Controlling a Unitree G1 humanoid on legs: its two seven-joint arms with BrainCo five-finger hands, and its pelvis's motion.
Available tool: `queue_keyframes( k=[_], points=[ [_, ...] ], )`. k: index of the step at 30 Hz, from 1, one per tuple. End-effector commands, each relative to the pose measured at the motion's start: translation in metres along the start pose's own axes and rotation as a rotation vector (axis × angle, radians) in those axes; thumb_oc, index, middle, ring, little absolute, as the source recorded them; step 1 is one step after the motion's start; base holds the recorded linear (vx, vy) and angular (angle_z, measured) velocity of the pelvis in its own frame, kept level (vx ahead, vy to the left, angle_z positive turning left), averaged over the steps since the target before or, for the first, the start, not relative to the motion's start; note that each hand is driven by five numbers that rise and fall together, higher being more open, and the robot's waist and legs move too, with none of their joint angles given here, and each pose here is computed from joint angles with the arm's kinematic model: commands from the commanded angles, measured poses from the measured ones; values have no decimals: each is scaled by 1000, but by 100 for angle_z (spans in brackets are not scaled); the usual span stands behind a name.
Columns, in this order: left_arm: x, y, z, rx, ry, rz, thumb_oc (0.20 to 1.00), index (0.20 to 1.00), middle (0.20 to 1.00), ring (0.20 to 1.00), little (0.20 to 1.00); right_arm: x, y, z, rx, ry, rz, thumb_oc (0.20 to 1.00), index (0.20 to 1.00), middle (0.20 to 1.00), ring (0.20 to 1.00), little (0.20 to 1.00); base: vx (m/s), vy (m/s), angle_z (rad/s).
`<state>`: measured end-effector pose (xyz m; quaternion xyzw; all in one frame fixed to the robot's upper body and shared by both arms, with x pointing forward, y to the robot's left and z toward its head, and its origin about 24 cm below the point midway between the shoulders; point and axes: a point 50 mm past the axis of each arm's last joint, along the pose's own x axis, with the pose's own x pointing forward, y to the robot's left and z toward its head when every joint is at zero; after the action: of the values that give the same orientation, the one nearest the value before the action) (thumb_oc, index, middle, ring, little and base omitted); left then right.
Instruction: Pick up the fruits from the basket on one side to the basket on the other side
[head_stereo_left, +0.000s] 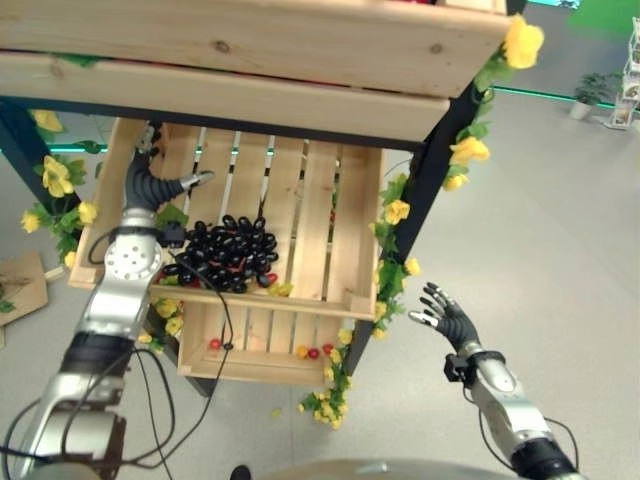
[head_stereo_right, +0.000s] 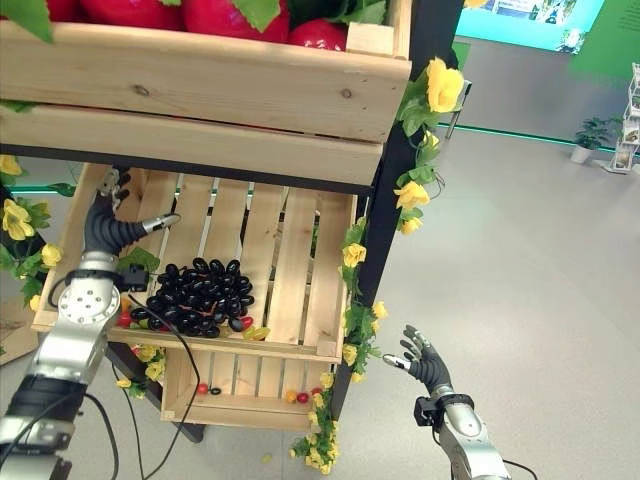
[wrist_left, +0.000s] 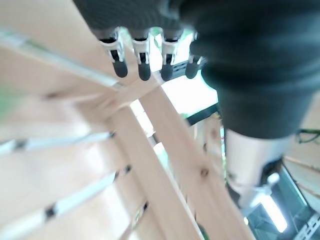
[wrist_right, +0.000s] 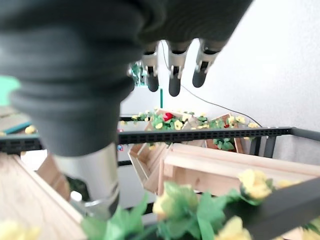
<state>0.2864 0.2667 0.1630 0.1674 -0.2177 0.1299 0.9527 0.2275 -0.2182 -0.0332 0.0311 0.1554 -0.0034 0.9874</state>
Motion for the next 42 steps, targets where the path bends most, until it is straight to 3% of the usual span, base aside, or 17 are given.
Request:
queue_keyframes(
  k=[1,14,28,36,39,42],
  points=[
    [9,12,23,-125,-138,50,1000,1000,1000,1000,1000,5,-8,32,-19,-152,-34,1000,1000,1000,1000,1000,10,-1,7],
    [-73,26,27,-325,-129,11,1000,1000,1000,1000,1000,-9,-22,25,41,-172,-119,1000,1000,1000,1000,1000,-5,-3,11],
    [-98,35,32,-402,-159,52,1000,1000,1000,1000,1000,-16,-23,15,98,-173,-145,1000,1000,1000,1000,1000,-11,-9,10],
    [-120,62,5,-359,-45,289,1000,1000,1000,1000,1000,-23,-29,9,115,-161,-182,1000,1000,1000,1000,1000,2,-3,8],
    [-140,81,-20,-354,51,528,1000,1000,1000,1000,1000,-26,-31,5,129,-151,-201,1000,1000,1000,1000,1000,1,-4,7],
    [-149,93,-30,-310,98,652,1000,1000,1000,1000,1000,-26,-33,5,133,-149,-213,1000,1000,1000,1000,1000,-4,0,3]
  ],
)
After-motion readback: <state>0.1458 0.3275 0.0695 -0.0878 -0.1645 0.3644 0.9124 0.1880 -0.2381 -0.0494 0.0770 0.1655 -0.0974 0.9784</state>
